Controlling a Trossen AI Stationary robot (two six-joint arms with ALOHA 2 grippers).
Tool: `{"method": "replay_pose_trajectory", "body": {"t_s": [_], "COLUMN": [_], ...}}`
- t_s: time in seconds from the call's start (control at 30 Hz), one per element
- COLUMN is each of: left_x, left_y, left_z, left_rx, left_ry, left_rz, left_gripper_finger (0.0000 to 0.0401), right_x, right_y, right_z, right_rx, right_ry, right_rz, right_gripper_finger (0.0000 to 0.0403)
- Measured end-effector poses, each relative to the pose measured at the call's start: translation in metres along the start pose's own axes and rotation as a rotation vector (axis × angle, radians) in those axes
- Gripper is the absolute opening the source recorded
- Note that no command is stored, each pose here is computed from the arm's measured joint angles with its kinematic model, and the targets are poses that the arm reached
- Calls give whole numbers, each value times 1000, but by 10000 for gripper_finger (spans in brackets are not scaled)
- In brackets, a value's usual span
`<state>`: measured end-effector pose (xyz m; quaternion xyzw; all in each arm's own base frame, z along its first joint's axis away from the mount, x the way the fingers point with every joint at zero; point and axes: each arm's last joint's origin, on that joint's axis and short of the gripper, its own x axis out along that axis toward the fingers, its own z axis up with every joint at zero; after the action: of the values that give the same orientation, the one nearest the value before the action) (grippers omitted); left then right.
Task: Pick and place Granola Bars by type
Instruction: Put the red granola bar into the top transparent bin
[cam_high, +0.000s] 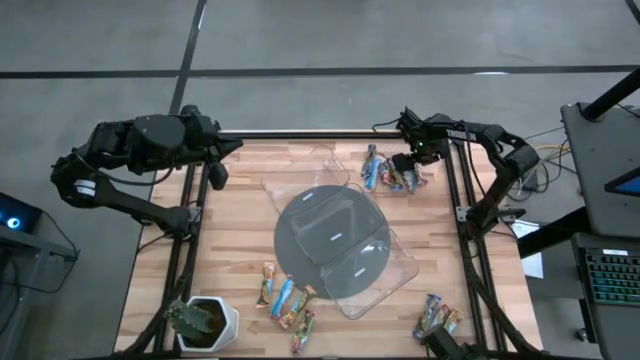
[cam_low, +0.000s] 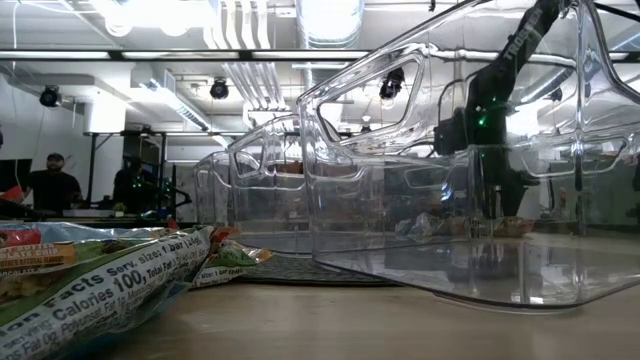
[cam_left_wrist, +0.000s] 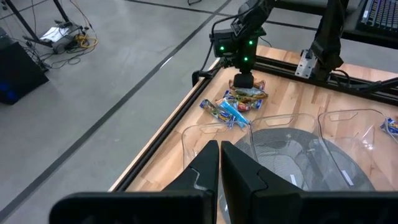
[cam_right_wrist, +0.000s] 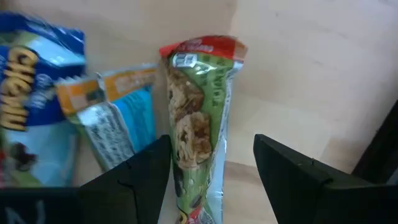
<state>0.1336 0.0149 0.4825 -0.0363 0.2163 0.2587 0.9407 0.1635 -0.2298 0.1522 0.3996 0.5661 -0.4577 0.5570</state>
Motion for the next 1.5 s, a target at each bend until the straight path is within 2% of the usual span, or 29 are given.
{"method": "replay_pose_trajectory", "body": {"t_s": [0.37,0.73,1.5], "left_x": [0,0,0], "left_y": [0,0,0], "left_z": [0,0,0], "left_rx": [2,1,0], "left_ry": [0,0,-1], "left_rz": [0,0,0], "left_gripper_finger": [0,0,0], "right_x": [2,3,2], "right_y": [1,1,1], "right_z": [0,-1,-1], "right_rx": [-5,-22,-29], "right_ry": [1,8,15], "right_rz": [5,14,29], "right_gripper_finger": [211,136,43]}}
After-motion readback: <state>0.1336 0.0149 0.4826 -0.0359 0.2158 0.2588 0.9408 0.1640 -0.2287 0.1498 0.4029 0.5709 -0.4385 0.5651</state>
